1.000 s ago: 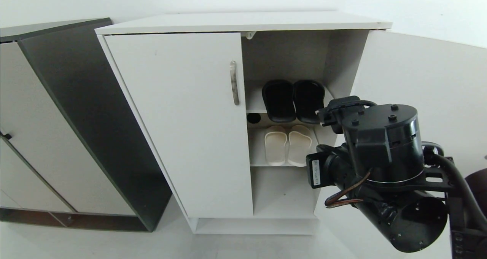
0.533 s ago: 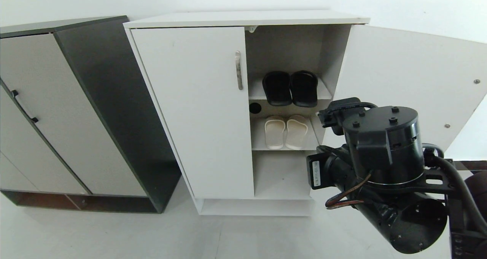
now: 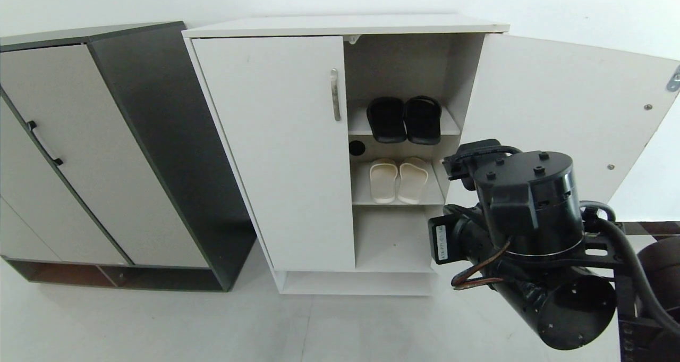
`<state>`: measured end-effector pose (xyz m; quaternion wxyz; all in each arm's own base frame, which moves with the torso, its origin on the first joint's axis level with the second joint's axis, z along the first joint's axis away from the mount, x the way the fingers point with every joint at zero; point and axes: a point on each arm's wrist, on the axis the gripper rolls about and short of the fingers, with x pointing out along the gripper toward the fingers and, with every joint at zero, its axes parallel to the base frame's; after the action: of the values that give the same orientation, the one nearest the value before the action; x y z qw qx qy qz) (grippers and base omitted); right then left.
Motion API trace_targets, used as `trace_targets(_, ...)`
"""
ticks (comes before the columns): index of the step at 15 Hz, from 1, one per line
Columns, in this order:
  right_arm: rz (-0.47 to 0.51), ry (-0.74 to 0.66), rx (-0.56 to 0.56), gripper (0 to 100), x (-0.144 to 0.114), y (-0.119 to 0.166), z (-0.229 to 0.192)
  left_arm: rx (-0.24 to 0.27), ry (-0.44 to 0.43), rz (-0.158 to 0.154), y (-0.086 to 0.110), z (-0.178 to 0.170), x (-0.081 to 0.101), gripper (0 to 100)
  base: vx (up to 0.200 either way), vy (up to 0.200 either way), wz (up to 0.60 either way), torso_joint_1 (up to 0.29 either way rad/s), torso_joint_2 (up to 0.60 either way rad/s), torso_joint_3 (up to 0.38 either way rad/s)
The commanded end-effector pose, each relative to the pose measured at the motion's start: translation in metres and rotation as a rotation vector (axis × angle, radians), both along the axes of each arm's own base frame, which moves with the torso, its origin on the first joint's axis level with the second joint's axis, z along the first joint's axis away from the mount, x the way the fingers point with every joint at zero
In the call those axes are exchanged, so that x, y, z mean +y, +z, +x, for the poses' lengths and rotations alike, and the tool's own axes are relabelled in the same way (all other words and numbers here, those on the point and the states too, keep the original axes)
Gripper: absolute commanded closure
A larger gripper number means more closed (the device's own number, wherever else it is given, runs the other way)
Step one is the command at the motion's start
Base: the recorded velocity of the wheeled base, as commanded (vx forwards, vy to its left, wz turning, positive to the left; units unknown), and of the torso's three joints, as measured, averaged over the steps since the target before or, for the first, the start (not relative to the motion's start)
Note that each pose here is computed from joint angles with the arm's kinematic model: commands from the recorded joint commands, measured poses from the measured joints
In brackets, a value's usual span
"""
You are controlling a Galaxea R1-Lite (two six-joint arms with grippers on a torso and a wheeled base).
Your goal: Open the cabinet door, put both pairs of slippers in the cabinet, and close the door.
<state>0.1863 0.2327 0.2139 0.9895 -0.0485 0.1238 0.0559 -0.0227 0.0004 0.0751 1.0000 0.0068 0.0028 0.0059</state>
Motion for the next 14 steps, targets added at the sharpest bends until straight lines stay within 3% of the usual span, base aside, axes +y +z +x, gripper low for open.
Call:
trace_targets(1,-0.002,-0.003,0.003,100,0.0004,-0.0014,0.0012,0.001,0.0,0.0,0.0001,0.0001,0.0,100,0.0,0.0,0.0,0.0,0.0,0.0)
trace_targets(14,-0.03,-0.002,0.019,100,0.0035,-0.0099,0.0034,0.001,0.003,0.0,0.0001,0.0001,0.0,100,0.0,0.0,0.0,0.0,0.0,0.0)
